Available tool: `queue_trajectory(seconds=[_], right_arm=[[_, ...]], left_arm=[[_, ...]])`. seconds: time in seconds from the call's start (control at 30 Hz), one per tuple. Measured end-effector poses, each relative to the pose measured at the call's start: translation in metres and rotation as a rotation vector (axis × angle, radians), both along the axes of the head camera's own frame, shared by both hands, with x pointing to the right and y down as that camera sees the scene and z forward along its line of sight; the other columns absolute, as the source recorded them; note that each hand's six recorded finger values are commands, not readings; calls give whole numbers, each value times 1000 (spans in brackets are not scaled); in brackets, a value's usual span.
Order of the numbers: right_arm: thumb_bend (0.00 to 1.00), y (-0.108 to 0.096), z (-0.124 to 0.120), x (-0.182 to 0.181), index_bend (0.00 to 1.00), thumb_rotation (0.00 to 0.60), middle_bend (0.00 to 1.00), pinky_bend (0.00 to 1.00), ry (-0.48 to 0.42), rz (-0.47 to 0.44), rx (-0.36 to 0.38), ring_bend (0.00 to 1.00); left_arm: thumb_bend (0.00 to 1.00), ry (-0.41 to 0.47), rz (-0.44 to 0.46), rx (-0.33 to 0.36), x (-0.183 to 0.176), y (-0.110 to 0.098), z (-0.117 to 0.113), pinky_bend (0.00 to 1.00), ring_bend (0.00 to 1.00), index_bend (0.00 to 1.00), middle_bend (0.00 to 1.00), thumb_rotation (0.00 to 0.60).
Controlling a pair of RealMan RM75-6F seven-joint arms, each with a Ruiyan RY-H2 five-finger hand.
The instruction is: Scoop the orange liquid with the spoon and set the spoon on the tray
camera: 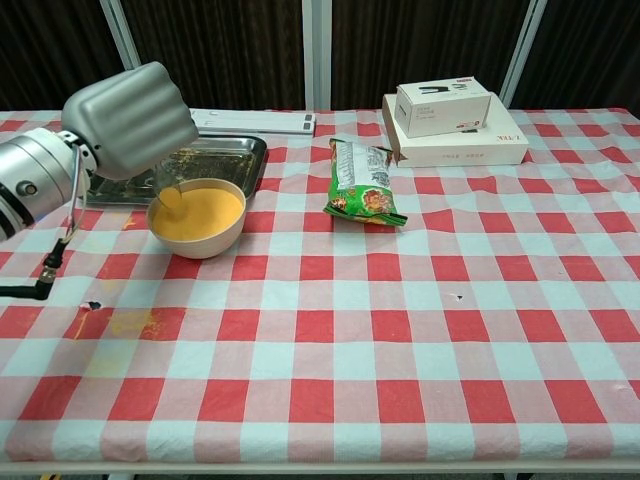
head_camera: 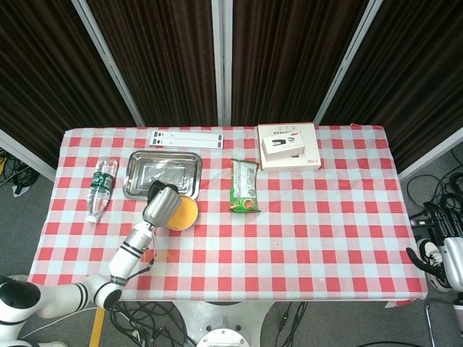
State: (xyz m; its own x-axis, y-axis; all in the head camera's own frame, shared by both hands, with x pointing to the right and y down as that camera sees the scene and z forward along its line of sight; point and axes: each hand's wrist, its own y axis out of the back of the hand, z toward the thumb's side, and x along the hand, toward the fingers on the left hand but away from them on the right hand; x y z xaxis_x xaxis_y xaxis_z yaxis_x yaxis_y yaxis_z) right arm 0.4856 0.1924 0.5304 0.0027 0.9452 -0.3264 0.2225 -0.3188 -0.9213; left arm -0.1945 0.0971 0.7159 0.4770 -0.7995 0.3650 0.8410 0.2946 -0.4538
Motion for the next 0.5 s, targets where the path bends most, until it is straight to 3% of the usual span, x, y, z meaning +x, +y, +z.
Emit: queue_trajectory(seconds=[0.27, 0.5], right_arm=[[177, 0, -1, 0, 52, 600, 78, 48, 0, -1, 4, 0], [177, 2, -3, 3, 51, 600, 78, 49, 7, 6, 6, 0]], left_arm=[[517, -90, 16, 64, 12, -3, -6, 950, 952, 679, 1000, 600], [520, -168, 18, 81, 9, -3, 1, 945, 951, 675, 1000, 600]])
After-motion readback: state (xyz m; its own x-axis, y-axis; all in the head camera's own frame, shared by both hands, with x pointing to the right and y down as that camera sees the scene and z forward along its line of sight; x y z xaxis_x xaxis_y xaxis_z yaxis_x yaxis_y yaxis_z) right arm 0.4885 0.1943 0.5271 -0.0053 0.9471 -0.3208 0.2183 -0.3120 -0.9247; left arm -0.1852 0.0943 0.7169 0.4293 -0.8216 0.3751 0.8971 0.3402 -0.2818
